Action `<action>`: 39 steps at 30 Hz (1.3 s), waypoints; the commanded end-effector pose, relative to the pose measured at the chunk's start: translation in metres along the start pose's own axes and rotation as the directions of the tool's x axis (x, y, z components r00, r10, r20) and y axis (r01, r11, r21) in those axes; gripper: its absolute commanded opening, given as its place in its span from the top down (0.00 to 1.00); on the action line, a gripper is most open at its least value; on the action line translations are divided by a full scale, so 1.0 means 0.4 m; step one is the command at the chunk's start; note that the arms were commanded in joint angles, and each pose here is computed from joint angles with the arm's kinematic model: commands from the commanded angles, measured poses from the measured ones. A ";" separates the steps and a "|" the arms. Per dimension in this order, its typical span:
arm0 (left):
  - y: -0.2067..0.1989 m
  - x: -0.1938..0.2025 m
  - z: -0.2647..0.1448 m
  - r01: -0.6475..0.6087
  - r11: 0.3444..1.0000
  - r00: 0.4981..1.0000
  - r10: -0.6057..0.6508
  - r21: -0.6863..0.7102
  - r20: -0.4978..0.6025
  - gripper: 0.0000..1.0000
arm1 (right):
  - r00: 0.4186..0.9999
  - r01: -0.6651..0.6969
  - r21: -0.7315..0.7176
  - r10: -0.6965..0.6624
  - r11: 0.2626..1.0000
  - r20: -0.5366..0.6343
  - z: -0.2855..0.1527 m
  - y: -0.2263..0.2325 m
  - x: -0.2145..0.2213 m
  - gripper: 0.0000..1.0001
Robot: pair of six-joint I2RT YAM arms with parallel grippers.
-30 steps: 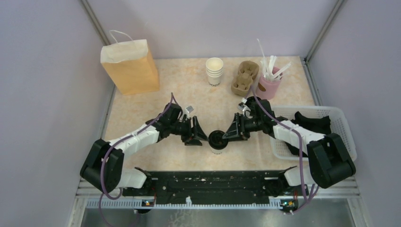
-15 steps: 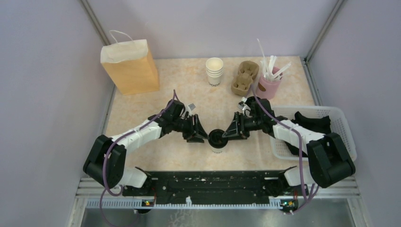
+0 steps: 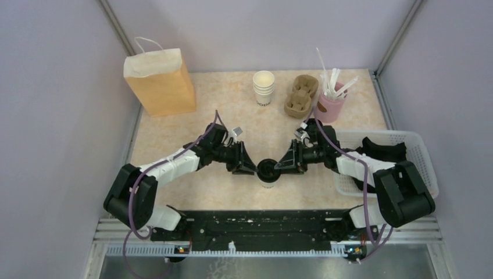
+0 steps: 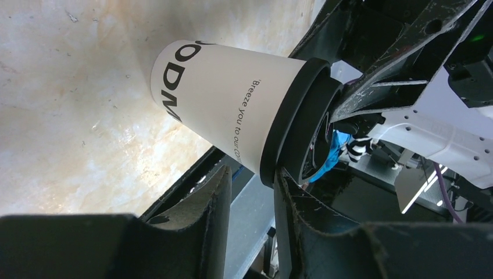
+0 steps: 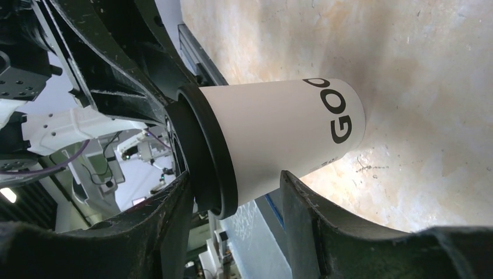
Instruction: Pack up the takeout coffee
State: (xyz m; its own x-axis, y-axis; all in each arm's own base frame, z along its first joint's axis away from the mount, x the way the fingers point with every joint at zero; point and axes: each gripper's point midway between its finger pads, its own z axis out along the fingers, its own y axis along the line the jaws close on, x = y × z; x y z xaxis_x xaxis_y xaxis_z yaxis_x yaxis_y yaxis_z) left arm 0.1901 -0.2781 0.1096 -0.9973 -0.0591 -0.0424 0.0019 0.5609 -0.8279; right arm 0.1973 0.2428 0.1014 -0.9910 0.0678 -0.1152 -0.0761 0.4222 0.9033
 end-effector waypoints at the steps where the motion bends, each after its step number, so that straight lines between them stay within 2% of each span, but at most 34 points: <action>1: 0.328 0.103 0.015 0.111 0.890 0.990 -0.138 -0.442 -0.028 0.66 | 0.997 -0.067 0.179 0.058 0.982 0.058 0.002 -0.141 -0.002 0.48; 6: 0.391 0.126 -0.021 0.110 0.823 0.991 -0.135 -0.557 -0.004 0.69 | 0.997 -0.054 0.167 0.044 0.985 0.061 0.002 -0.126 -0.015 0.48; 8: 0.385 0.120 -0.014 0.102 0.836 0.992 -0.125 -0.539 -0.006 0.68 | 0.998 -0.048 0.166 0.039 0.985 0.058 0.002 -0.125 -0.015 0.48; 13: 0.234 0.053 0.005 0.035 0.935 0.999 -0.034 -0.352 0.009 0.60 | 0.999 -0.027 0.171 0.022 0.985 0.030 -0.008 -0.112 -0.007 0.48; 18: 0.072 -0.009 -0.032 -0.053 0.973 0.996 0.068 -0.224 0.058 0.44 | 0.999 0.040 0.119 -0.044 0.992 0.025 -0.025 -0.033 -0.035 0.45; 23: -0.011 -0.017 -0.066 -0.104 0.983 0.990 0.116 -0.151 0.074 0.34 | 0.995 0.095 0.099 -0.095 0.991 -0.004 -0.030 0.001 -0.053 0.41; 26: -0.042 -0.016 -0.078 -0.134 0.984 0.986 0.144 -0.116 0.079 0.27 | 0.994 0.111 0.096 -0.109 0.989 -0.028 -0.033 0.012 -0.054 0.36; 30: -0.096 -0.030 -0.074 -0.189 0.982 0.978 0.190 -0.027 0.086 0.14 | 0.991 0.132 0.080 -0.131 0.988 -0.016 -0.051 0.052 -0.054 0.21; 34: -0.122 -0.046 -0.040 -0.191 0.981 0.981 0.188 0.036 0.056 0.12 | 0.988 0.155 0.055 -0.153 0.986 -0.029 -0.057 0.092 -0.038 0.11; 39: -0.128 -0.084 0.010 -0.208 0.977 0.978 0.207 0.054 0.026 0.15 | 0.984 0.140 0.042 -0.134 0.989 -0.121 -0.023 0.089 0.035 0.10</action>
State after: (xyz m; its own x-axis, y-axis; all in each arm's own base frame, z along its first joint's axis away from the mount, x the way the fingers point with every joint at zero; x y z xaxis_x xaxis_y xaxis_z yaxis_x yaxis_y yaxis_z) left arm 0.2059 -0.2861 0.1375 -0.9865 -0.0066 -0.1638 0.1285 0.5894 -0.7976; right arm 0.1947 0.2378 0.1242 -0.9854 -0.0359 -0.1667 -0.1621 0.5008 0.8503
